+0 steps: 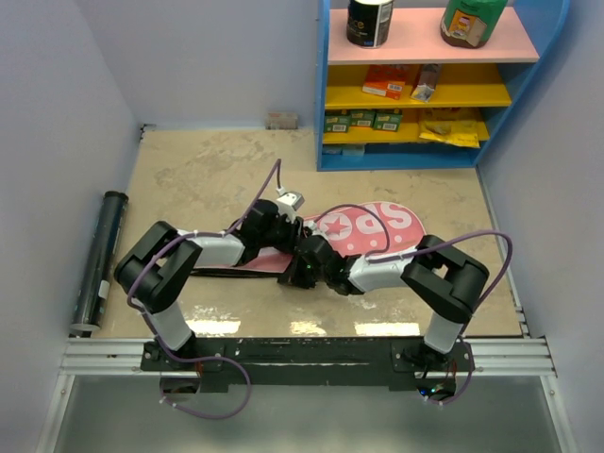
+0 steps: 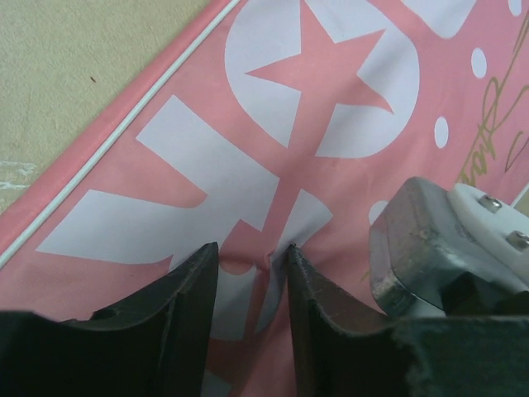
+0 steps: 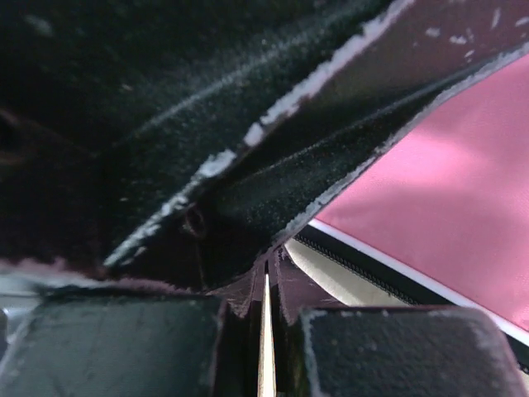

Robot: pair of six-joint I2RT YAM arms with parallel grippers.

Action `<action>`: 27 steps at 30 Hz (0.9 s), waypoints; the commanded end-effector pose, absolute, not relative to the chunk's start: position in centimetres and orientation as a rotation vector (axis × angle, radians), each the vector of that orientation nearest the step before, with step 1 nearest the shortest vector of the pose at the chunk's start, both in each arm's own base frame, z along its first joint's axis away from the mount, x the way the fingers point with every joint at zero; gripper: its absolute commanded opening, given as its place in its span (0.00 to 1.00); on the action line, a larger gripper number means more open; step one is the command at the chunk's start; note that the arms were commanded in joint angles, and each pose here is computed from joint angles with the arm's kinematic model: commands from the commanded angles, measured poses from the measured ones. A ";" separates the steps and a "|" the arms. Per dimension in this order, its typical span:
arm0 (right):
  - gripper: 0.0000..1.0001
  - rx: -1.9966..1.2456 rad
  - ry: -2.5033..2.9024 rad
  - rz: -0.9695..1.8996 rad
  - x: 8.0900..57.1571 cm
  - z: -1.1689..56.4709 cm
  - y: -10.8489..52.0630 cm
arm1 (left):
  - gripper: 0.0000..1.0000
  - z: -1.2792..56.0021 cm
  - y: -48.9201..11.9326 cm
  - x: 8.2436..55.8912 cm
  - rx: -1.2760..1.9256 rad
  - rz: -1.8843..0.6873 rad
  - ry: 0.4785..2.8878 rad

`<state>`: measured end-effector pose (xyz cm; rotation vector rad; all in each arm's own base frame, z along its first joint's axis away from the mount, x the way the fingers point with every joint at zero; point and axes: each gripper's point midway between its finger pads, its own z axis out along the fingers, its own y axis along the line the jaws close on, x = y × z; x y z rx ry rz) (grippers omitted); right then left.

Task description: Pack up the badminton gear

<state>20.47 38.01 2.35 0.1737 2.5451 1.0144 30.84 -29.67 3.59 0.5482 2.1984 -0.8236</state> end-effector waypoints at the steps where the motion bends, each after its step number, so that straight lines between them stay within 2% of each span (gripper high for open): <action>1: 0.00 0.229 2.488 1.103 20.6 4.3 38.2 | 0.48 8.1 -32.9 27.9 0.589 -1.053 2.129; 2: 0.00 0.231 2.498 1.062 20.6 4.0 37.4 | 0.51 8.4 -32.7 27.9 0.589 -1.044 2.129; 4: 0.00 0.243 2.504 1.010 20.7 3.6 36.3 | 0.71 10.5 -32.3 28.6 0.576 -0.996 2.085; 5: 0.00 0.254 2.491 1.002 21.0 4.1 35.7 | 1.00 10.6 -31.7 28.4 0.574 -0.962 2.114; 10: 0.00 0.300 2.502 0.890 21.6 3.2 31.4 | 1.00 15.1 -27.1 30.4 0.451 -0.651 2.120; 15: 0.00 0.363 2.474 0.760 23.6 3.0 25.6 | 1.00 15.3 -18.9 30.4 0.195 -0.235 2.241; 21: 0.00 0.356 2.459 0.672 24.6 3.2 22.7 | 1.00 9.6 -14.0 27.8 0.046 -0.109 2.466; 27: 0.00 0.334 2.457 0.655 24.4 3.2 22.2 | 1.00 6.9 -10.5 26.9 -0.078 -0.027 2.499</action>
